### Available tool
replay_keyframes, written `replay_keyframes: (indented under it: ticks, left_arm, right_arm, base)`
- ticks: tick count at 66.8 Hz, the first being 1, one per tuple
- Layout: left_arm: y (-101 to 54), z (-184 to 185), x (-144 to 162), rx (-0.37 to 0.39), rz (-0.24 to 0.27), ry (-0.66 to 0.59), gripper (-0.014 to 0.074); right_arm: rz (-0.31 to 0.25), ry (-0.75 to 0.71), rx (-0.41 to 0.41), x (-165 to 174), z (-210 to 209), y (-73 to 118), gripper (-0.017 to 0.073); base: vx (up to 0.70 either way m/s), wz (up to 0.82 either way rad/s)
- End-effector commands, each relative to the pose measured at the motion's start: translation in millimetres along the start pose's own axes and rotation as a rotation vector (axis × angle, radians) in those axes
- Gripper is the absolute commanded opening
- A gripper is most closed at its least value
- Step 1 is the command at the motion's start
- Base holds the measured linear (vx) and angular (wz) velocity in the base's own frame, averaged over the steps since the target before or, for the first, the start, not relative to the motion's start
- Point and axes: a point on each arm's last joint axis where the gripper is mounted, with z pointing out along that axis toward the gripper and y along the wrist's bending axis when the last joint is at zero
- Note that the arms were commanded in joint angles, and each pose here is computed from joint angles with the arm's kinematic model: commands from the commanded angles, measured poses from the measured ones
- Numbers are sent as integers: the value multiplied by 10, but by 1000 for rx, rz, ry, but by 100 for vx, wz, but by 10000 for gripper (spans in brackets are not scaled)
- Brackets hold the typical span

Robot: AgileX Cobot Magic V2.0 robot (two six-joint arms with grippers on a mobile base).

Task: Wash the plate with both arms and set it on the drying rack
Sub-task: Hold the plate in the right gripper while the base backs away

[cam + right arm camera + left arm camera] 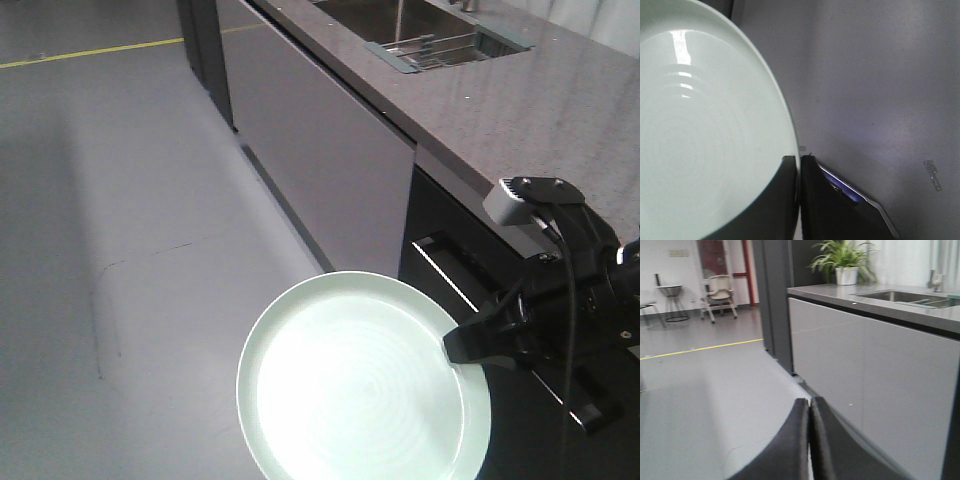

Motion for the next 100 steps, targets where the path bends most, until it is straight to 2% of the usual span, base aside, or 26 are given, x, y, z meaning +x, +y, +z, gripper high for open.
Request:
replay_keyframes:
  ticks: [1, 100]
  left_arm:
    - [-6, -30, -166, 11, -18, -116, -6]
    - [-6, -30, -166, 11, -18, -116, -6]
  right_arm:
    - [-12, -76, -26, -66, -115, 90, -4]
    - [-12, -78, -26, -66, -119, 92, -4]
  base:
    - [-10, 52]
    - [1, 30]
